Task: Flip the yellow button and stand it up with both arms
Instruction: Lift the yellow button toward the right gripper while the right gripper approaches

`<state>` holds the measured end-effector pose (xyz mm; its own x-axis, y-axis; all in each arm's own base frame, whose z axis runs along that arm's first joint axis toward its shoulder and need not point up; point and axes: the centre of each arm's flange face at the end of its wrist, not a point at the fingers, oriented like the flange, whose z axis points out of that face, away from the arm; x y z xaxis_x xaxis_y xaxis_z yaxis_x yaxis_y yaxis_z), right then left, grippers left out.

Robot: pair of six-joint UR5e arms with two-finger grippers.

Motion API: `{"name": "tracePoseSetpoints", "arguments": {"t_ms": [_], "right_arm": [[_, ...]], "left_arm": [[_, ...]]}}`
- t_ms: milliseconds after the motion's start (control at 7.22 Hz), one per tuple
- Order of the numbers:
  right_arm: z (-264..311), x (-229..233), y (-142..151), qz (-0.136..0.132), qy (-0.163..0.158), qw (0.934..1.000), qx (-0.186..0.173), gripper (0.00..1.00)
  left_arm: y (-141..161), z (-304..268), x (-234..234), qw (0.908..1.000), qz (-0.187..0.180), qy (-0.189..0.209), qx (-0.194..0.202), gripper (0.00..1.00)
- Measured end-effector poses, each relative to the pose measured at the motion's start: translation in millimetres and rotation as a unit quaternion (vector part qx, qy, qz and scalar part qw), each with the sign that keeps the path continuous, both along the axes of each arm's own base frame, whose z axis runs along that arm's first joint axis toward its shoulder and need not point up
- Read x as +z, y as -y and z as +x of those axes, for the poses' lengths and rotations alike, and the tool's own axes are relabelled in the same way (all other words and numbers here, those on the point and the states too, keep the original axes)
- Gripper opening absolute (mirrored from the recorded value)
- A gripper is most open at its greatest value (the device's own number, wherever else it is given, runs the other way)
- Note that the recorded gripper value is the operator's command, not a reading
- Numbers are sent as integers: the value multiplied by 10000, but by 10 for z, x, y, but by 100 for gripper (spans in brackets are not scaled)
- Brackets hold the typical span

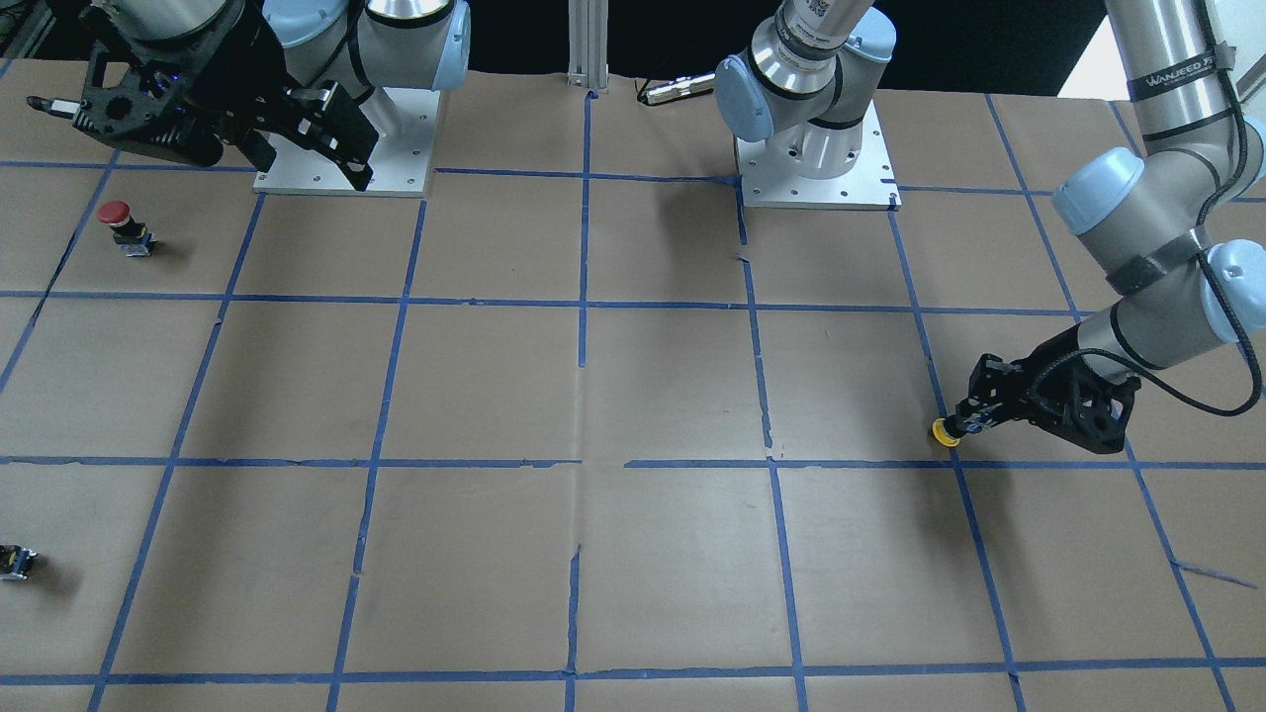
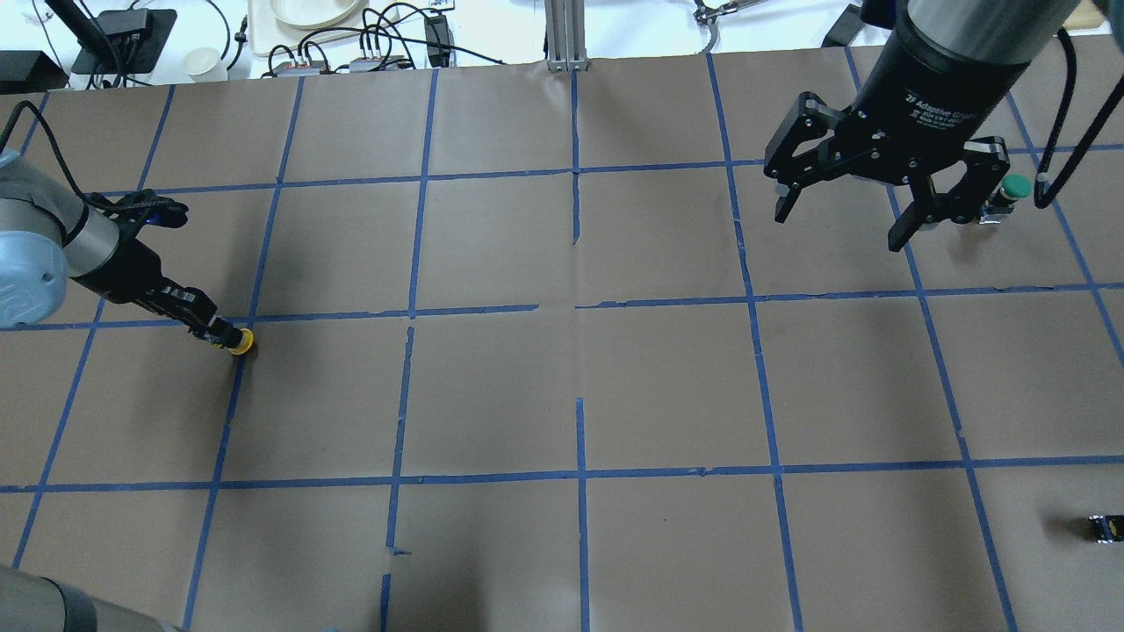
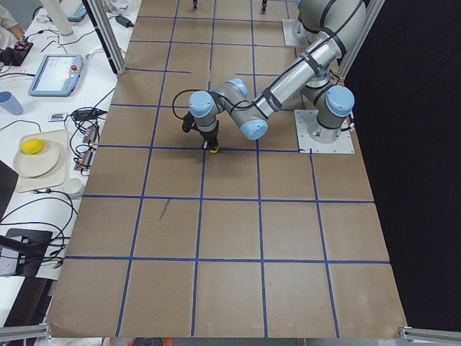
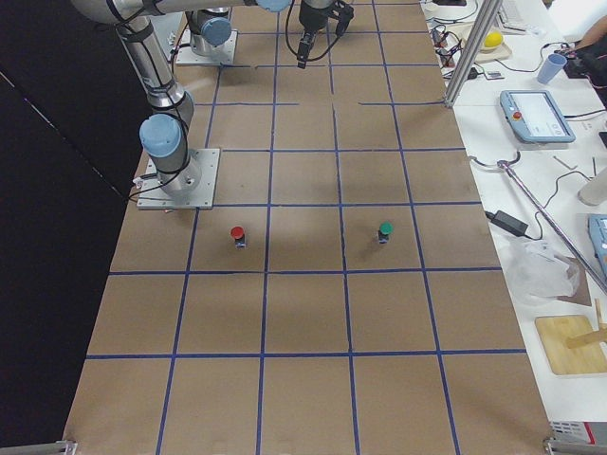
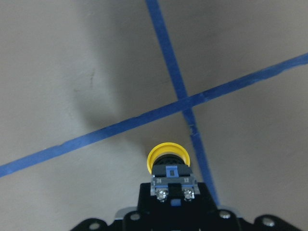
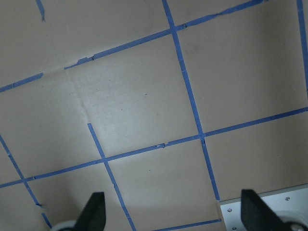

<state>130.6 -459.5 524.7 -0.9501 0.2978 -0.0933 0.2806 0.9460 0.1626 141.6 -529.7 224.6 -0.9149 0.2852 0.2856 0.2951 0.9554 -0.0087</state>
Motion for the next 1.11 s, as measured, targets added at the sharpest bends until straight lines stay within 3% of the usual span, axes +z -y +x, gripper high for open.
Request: {"name": "tracePoseSetpoints", "arguments": {"t_ms": [277,554,831,1108], "right_arm": [[2,15,6,11,154,9997,-199,100],[-9,-6,49,166,541,9937,-969,100],[-16,-8,107,344,1040,9797,-1680,100],[21,-19,135,556,1364,9634,-2239,100]], "left_arm": [[53,-213,-80,9941,-148,-1019,340,0],[61,-537,-172,9744,-131,-2139,677,0],[-15,-1105,-279,9394,93,-3295,943,0],[-108,-1643,-336,8996,344,-4182,1214,0]]}}
